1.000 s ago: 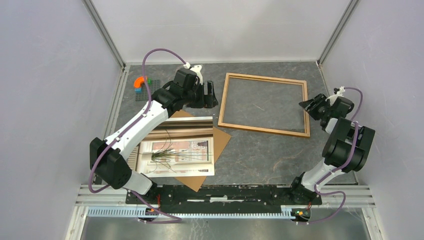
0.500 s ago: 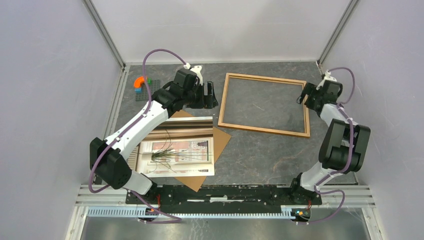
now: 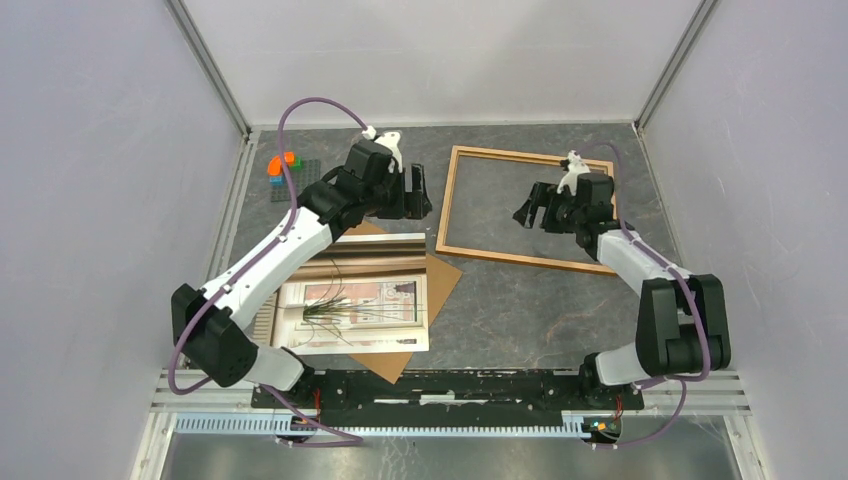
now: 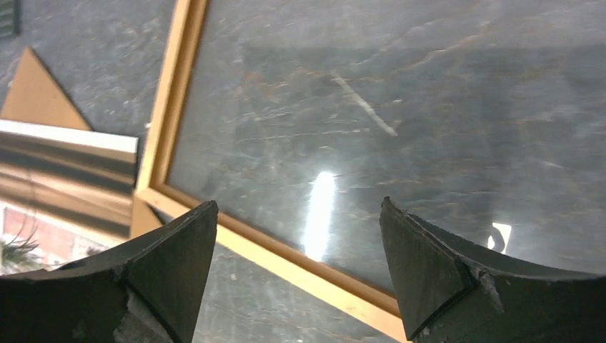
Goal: Put the photo into the frame
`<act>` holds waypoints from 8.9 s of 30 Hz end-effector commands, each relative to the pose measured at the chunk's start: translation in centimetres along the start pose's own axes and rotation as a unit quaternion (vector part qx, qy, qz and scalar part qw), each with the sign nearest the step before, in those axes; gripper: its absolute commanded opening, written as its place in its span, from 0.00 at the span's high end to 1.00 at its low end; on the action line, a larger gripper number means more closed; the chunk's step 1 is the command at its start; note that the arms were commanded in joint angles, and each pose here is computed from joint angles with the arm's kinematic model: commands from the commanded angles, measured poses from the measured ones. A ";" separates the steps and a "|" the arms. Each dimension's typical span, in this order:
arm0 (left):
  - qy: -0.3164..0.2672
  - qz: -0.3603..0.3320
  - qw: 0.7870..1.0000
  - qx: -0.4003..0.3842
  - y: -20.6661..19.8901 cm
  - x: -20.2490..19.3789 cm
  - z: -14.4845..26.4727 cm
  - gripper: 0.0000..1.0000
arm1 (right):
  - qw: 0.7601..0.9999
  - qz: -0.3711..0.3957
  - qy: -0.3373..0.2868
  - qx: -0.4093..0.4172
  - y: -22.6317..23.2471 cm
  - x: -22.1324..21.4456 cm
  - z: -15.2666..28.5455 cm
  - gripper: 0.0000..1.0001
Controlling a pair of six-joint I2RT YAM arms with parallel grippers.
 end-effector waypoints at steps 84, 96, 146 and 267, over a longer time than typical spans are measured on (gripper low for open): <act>0.057 -0.017 0.997 -0.053 -0.5 -0.7 -1.4 0.11 | 0.988 -0.108 -0.097 -0.047 -21.0 6.7 -6.0 0.21; 0.119 0.105 0.987 -0.026 0.8 -0.3 -9.2 0.13 | 0.989 -0.049 -0.012 -0.138 -13.6 7.3 -3.6 0.16; -0.011 0.183 0.981 0.066 3.3 1.1 -27.5 0.49 | 0.978 -0.086 -0.016 -0.188 -22.3 5.1 -8.9 0.33; 0.011 0.245 0.962 -0.121 3.8 2.4 -26.2 0.15 | 0.994 -0.068 -0.087 0.017 -6.3 7.9 -17.3 0.24</act>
Point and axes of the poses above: each gripper's point midway between its finger pads, its own z axis back along the fingers, its own y axis along the line the jaws close on, x = y × z, the point moved 10 cm from there along z, back along the fingers, and after that the axes turned 15 degrees about z, right-handed, at the moved point
